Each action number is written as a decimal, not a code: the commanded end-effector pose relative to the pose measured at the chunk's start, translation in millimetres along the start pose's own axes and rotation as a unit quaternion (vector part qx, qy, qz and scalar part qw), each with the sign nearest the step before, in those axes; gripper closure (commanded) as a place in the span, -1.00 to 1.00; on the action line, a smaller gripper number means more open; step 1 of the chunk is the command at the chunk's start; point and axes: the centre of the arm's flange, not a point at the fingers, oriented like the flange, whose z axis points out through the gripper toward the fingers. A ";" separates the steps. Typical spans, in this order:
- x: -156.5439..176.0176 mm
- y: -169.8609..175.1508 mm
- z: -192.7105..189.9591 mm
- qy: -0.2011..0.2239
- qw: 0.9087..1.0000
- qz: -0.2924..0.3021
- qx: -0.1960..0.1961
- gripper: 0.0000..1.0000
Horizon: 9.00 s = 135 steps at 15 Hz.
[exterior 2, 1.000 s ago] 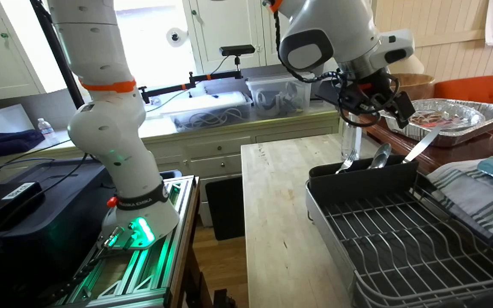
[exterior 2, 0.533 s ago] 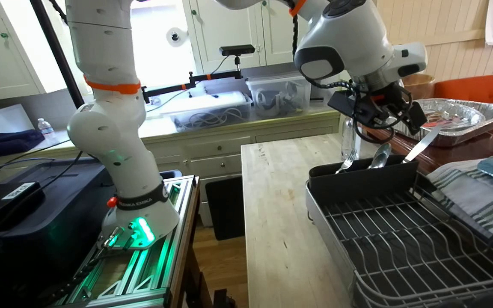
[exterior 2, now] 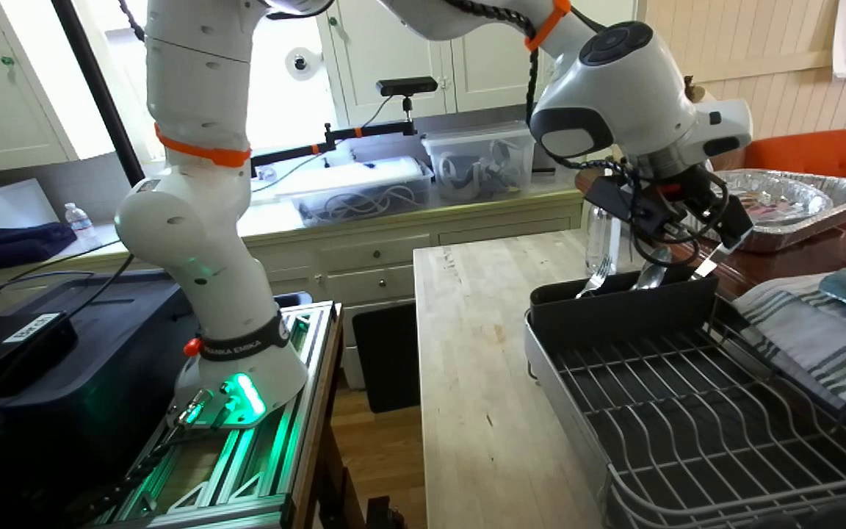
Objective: Take the knife off the drying rack and place it on the counter top
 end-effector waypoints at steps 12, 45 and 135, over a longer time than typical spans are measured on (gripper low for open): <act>19.7 -6.5 76.5 0.024 1.000 0.003 -0.010 -0.29; 43.9 -53.0 -64.7 0.141 0.982 -0.107 -0.063 0.87; -123.1 -246.7 110.1 -0.204 0.860 -0.423 0.199 0.87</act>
